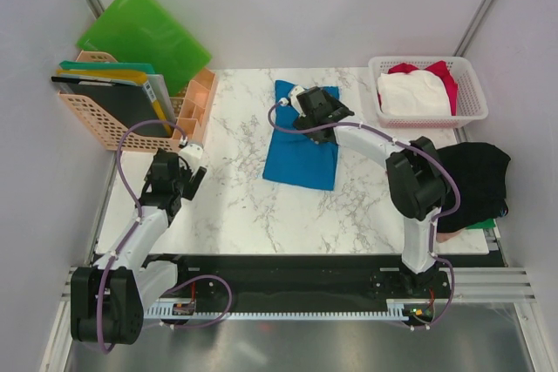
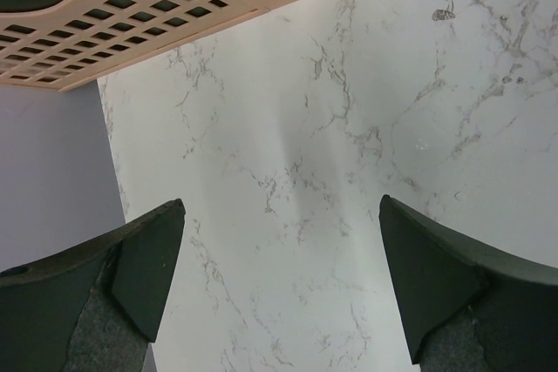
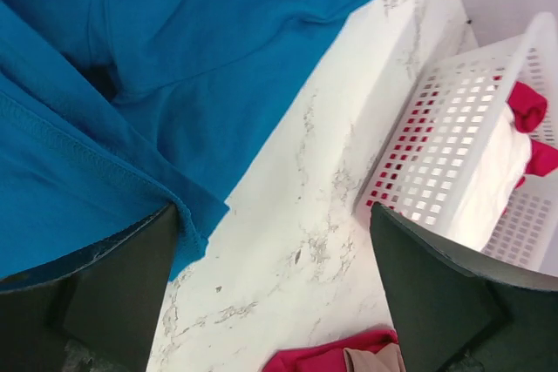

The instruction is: Fold and stack the t-shirts

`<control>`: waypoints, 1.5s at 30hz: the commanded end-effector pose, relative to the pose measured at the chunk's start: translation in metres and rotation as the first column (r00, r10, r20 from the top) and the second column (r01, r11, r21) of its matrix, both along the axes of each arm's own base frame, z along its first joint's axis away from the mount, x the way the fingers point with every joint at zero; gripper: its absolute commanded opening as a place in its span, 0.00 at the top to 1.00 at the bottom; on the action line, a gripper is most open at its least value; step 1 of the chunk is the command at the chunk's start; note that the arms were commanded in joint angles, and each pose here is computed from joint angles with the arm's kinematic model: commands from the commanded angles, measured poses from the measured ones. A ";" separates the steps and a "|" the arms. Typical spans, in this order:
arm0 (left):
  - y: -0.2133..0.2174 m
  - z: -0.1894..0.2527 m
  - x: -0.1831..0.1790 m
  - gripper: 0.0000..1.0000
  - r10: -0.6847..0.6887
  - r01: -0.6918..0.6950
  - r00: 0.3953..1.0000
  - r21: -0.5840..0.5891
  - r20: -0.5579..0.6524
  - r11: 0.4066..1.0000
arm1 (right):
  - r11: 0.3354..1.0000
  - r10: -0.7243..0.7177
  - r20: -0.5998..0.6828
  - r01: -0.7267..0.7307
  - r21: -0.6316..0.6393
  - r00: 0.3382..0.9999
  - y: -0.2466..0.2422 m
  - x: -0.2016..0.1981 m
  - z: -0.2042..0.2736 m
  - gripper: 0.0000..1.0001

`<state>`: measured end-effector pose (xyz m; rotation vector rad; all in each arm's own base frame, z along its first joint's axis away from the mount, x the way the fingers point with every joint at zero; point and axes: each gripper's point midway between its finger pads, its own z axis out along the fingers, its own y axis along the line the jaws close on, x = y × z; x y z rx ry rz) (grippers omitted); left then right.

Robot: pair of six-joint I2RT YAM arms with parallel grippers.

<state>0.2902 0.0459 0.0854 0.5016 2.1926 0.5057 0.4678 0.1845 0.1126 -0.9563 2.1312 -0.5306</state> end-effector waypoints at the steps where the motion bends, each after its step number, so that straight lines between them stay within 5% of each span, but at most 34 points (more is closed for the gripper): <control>1: -0.005 0.002 0.002 0.00 0.003 -0.002 1.000 -0.040 0.018 0.999 | 0.997 -0.065 0.148 0.057 0.054 0.987 -0.005 0.010 0.044 0.03; 17: -0.007 0.001 0.004 0.00 -0.008 0.008 1.000 -0.042 0.010 0.999 | 0.990 0.084 -0.026 -0.080 0.119 0.996 0.023 -0.017 0.018 0.02; 20: -0.008 -0.002 0.003 0.00 -0.013 0.013 1.000 -0.048 0.004 0.999 | 0.962 0.206 -0.164 -0.168 0.216 0.965 0.045 -0.042 0.013 0.02; 23: -0.011 0.000 0.003 0.00 -0.048 0.048 0.999 -0.042 0.003 0.998 | 0.898 0.397 -0.394 -0.262 0.355 0.829 0.065 -0.101 0.007 0.03; 25: -0.011 0.005 0.003 0.00 -0.065 0.066 0.998 -0.026 0.017 0.997 | 0.878 0.439 -0.403 -0.287 0.384 0.803 0.054 -0.133 0.006 0.03; 29: -0.018 0.022 0.007 0.00 -0.109 0.112 0.990 -0.030 0.088 0.993 | 0.876 0.435 -0.233 -0.349 0.332 0.870 0.021 -0.161 0.024 0.02; 35: -0.021 0.067 0.015 0.00 -0.085 0.104 0.960 -0.059 0.265 0.993 | 0.881 0.469 -0.326 -0.410 0.236 0.821 0.013 -0.201 -0.012 0.02; 45: -0.013 0.045 0.003 0.00 -0.074 0.080 0.976 -0.020 0.207 0.997 | 0.858 0.511 -0.365 -0.488 0.160 0.778 0.074 -0.184 -0.051 0.03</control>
